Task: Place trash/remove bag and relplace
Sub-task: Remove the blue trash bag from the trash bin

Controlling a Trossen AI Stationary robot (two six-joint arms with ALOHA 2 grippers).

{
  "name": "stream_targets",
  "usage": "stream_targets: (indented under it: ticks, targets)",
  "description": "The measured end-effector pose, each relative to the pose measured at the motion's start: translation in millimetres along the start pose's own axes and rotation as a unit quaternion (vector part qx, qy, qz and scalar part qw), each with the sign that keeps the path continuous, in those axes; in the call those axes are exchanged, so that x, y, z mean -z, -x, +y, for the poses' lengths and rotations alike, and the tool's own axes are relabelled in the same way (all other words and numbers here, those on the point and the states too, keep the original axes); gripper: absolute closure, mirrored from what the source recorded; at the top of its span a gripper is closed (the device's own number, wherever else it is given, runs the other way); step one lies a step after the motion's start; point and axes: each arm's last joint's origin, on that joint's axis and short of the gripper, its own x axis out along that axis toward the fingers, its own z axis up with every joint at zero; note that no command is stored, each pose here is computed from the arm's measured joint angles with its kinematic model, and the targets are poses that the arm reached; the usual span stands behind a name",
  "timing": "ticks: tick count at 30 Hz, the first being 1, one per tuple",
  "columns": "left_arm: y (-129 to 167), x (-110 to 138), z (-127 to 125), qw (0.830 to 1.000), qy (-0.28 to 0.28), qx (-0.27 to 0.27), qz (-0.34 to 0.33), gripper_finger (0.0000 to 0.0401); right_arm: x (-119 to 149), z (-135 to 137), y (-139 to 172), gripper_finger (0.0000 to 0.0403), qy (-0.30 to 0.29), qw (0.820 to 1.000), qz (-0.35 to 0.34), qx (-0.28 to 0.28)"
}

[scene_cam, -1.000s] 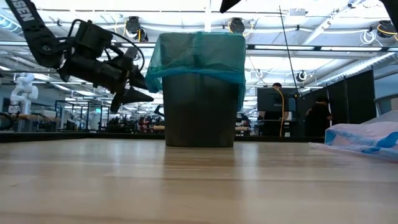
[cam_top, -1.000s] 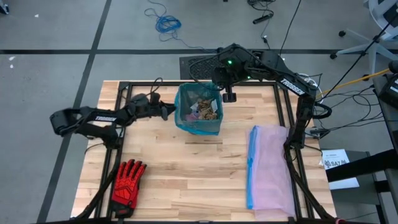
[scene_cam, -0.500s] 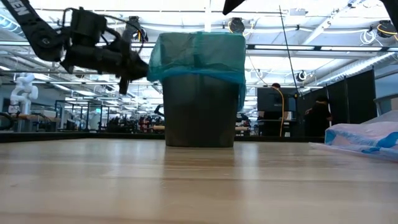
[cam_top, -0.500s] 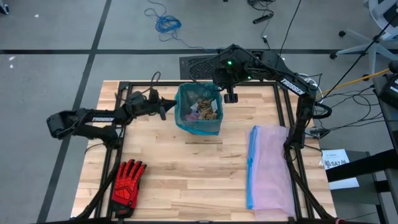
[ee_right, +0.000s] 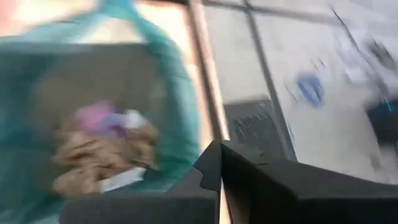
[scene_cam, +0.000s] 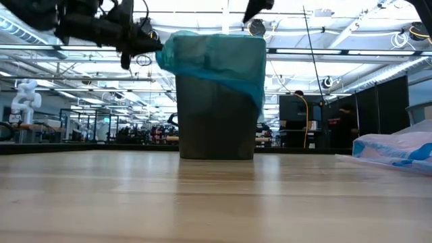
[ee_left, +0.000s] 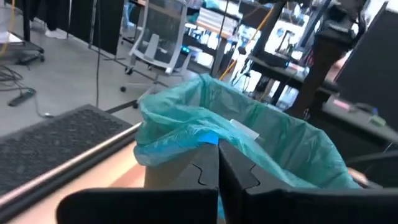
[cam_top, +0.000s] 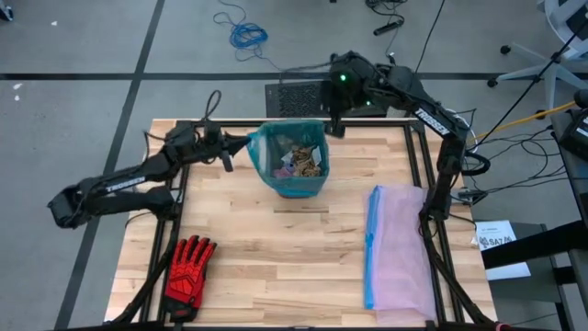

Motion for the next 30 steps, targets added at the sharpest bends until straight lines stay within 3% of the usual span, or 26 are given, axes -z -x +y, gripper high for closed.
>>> stream_targets:
  ticks: [4, 8, 11, 15, 19, 30]
  targets:
    - [1.6, -24.2, -7.6, 0.999, -0.029, -0.011, 0.018, 0.0401, 21.6, -23.6, -19.2, 0.0403, -0.088, 0.991, 0.079, 0.064]
    - [3.0, -38.0, -12.1, 0.999, -0.044, -0.017, 0.026, 0.0401, 49.0, -31.5, -50.5, 0.0403, -0.140, 0.975, 0.164, 0.058]
    - [2.5, -39.2, -12.3, 0.998, -0.051, -0.019, 0.031, 0.0401, 67.5, -25.3, -79.3, 0.0403, -0.159, 0.966, 0.206, 0.013]
    - [2.7, -36.9, -10.7, 0.997, -0.051, -0.036, 0.041, 0.0401, 81.8, -9.3, -117.3, 0.0403, -0.173, 0.964, 0.193, -0.058]
    - [2.9, -35.4, -10.2, 0.997, -0.051, -0.040, 0.048, 0.0401, 84.6, 10.9, -140.6, 0.0403, -0.185, 0.965, 0.162, -0.092]
    - [3.8, -36.8, -8.0, 0.995, -0.063, -0.055, 0.047, 0.0401, 56.9, 67.2, -144.0, 0.0403, -0.180, 0.966, 0.087, -0.164]
